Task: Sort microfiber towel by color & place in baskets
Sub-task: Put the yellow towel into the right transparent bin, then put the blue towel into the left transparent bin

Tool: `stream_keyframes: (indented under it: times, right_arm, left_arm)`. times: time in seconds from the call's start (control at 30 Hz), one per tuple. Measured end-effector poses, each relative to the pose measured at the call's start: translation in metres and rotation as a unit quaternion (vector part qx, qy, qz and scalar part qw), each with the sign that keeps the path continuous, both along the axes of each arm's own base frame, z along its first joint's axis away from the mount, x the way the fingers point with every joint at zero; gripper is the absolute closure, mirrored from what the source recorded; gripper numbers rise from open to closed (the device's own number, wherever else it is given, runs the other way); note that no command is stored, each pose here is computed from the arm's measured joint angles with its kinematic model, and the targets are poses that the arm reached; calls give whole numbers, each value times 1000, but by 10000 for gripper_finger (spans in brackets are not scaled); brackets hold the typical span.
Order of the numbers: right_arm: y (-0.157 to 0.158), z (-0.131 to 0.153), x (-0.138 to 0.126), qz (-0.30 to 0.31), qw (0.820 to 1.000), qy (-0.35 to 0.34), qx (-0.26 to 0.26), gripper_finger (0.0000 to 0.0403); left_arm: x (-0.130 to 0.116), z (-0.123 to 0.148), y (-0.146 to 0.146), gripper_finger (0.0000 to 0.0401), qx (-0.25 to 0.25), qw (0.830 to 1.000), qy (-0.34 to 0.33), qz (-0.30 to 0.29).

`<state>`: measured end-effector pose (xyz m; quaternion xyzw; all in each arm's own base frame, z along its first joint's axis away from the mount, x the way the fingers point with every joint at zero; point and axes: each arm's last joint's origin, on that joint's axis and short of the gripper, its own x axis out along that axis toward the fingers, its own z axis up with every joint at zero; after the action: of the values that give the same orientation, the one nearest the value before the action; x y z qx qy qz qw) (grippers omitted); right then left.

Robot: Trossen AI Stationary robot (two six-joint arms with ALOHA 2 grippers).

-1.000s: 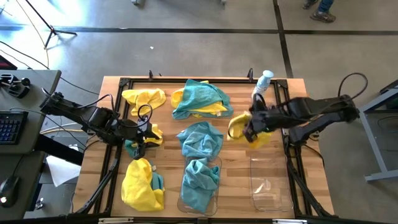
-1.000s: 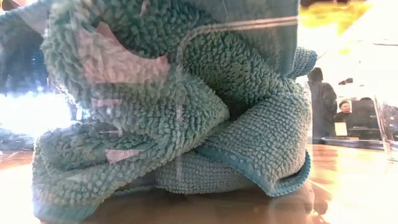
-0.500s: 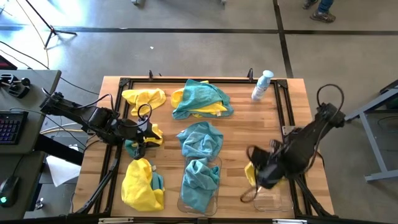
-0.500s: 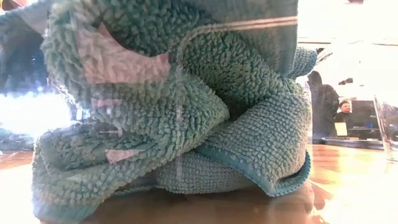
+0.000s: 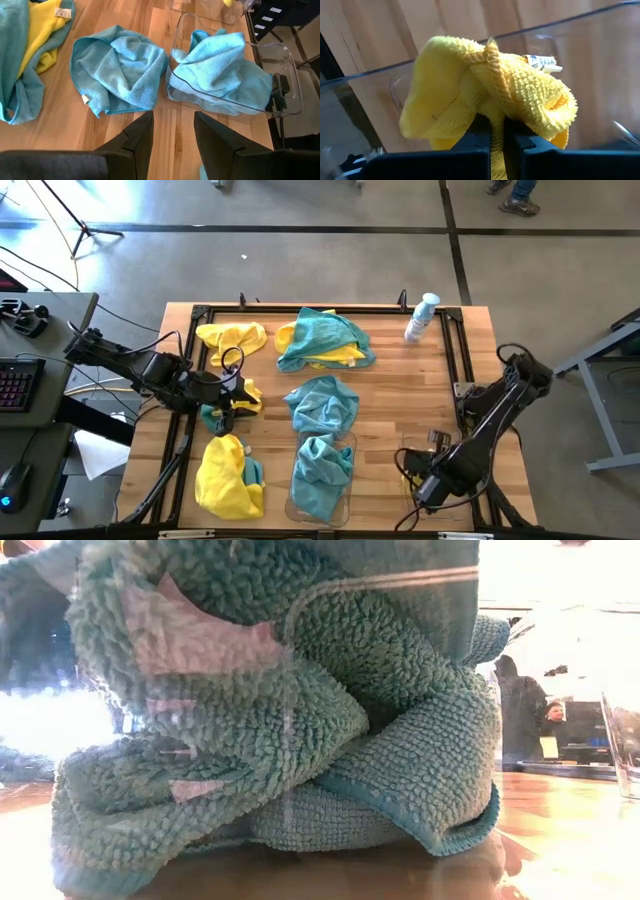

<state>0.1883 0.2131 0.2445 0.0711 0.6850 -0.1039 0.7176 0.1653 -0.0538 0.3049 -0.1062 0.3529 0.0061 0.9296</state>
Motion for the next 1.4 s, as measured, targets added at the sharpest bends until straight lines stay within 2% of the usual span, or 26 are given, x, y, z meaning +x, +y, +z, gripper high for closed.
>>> stream_keyframes:
  times: [0.1,0.27,0.63,0.77,0.9,1.13,1.2,1.27,1.4]
  right_arm:
    - [-1,-23,-2,11,1000,3,12,399]
    - [-7,-51,-8,-12,1000,14,13,377]
    - [-12,-60,-12,-9,1000,26,3,293]
    - [-9,-46,-10,-9,1000,29,2,259]
    - [-9,-20,-10,-11,1000,26,6,232]
    - [-9,30,-9,-10,1000,24,7,220]
    - [-10,40,-9,-32,999,22,1,222]
    - [-13,50,-9,-84,996,1,-23,232]
    - [-19,65,-10,-94,991,-72,-60,292]
  left_arm:
    - [0,0,0,270,0,1000,0,0]
    - [0,0,0,270,0,1000,0,0]
    - [0,0,1,270,7,1000,-3,9]
    - [0,0,1,270,8,1000,-3,10]
    - [0,0,1,270,8,1000,-3,10]
    - [0,0,1,270,8,1000,-3,10]
    - [0,0,1,270,8,1000,-3,10]
    - [0,0,1,270,8,1000,-3,10]
    - [0,0,1,270,5,1000,-3,13]
